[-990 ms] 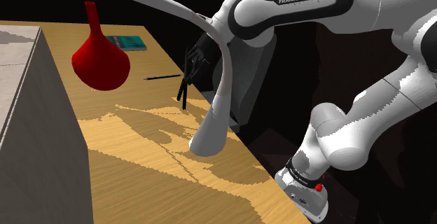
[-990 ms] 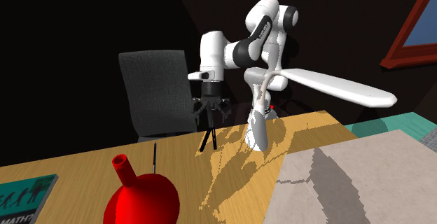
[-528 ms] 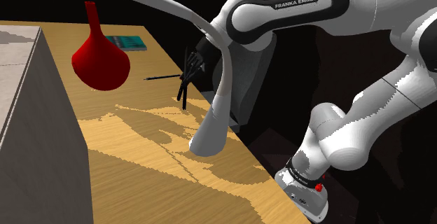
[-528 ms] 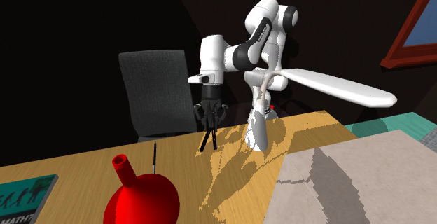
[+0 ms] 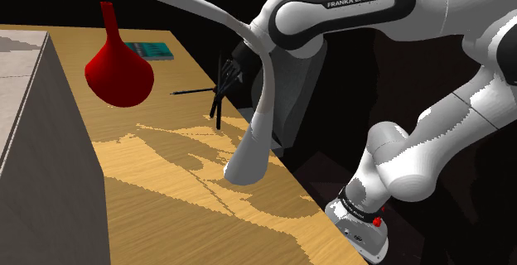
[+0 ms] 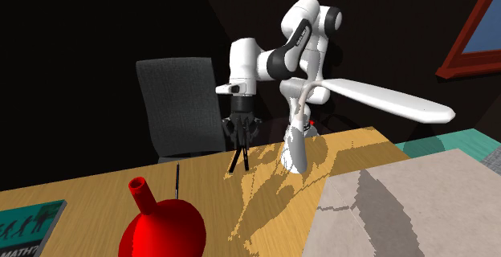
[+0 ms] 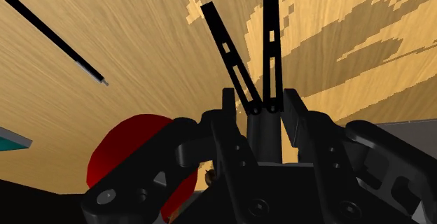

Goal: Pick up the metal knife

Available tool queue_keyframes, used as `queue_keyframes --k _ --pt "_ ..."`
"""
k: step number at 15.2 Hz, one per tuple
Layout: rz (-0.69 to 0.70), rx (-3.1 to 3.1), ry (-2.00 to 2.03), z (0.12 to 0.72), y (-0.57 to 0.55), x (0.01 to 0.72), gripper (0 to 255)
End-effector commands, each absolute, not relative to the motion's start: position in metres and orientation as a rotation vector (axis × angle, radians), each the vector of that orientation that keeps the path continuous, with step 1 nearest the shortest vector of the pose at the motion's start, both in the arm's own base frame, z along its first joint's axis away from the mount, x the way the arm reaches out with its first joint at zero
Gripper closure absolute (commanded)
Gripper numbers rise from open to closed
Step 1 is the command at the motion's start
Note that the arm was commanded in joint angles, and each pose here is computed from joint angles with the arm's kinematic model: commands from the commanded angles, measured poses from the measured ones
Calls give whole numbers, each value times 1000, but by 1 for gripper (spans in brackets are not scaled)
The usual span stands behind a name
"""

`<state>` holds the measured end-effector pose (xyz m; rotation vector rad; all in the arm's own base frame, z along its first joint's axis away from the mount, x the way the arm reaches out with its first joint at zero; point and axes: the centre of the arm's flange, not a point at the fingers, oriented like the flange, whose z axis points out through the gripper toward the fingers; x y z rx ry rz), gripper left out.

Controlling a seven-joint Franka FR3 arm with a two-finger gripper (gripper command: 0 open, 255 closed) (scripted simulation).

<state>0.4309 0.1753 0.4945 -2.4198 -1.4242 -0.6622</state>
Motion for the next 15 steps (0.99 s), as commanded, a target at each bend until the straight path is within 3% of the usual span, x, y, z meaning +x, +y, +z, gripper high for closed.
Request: queue_keyframes --k 1,15 --pt "-661 -2420 -1424 503 175 431 255" --pt "-661 -2420 -1424 567 175 431 255"
